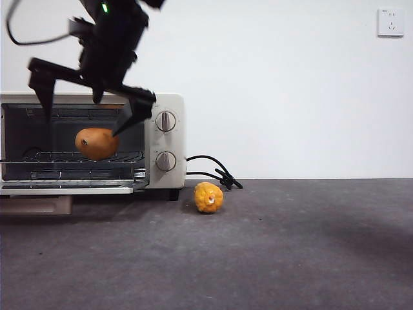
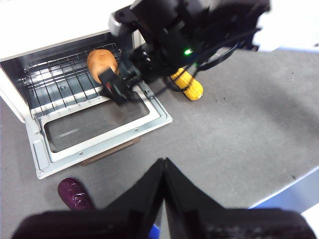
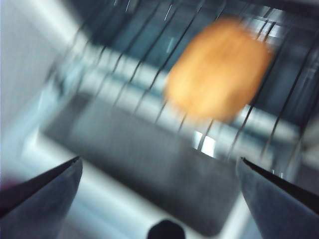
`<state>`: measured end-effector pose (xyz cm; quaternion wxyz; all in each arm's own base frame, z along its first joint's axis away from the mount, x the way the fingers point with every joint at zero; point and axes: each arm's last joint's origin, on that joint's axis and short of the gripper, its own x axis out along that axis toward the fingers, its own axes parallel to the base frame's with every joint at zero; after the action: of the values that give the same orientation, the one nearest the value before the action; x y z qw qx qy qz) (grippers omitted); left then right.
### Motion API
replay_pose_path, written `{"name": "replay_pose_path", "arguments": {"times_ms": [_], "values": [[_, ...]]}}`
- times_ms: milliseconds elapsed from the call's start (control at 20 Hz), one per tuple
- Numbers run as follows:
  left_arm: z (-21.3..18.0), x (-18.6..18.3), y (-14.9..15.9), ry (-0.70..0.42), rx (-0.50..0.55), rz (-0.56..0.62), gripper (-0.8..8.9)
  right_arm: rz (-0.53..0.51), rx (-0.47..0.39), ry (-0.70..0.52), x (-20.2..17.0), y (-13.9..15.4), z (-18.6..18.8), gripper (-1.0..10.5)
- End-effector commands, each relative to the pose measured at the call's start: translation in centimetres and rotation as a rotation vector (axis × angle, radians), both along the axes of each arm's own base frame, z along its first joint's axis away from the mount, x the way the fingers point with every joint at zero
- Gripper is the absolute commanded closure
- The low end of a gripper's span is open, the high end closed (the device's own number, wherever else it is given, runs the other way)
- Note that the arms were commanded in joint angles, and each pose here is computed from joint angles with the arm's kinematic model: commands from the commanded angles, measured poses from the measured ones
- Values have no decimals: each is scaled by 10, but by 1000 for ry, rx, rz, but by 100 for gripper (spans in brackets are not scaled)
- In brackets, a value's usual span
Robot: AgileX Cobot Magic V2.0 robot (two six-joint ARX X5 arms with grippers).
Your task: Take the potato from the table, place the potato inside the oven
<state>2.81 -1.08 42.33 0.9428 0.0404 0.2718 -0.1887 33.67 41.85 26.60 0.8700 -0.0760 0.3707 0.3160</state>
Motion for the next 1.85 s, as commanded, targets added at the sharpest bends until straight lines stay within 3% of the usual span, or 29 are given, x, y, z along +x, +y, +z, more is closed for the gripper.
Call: {"name": "replay_pose_path", "arguments": {"times_ms": [50,150,350,400,550,950,1200,1400,1850], "values": [[0,-1,0,-3,3,-2,819,90,-121,12,-19,1,11,440],[0,0,0,-1,4,-2,819,66,-232,33,-34,-5,22,505],[0,1,0,2,8,11,819,19,-428,53,-51,-22,36,527],[0,1,0,4,6,15,819,22,-431,53,-52,-22,36,596],[0,2,0,11,-8,24,819,55,-382,56,-59,-26,53,942],[-1,4,0,27,-28,39,819,208,-275,-64,-126,-51,136,955],[-1,8,-1,39,-22,47,819,246,-383,-10,-167,-105,142,954],[-1,15,1,38,61,142,818,175,-484,-28,-191,-159,131,949],[-10,53,-5,103,117,177,819,95,-111,-255,-243,-259,104,949]]}}
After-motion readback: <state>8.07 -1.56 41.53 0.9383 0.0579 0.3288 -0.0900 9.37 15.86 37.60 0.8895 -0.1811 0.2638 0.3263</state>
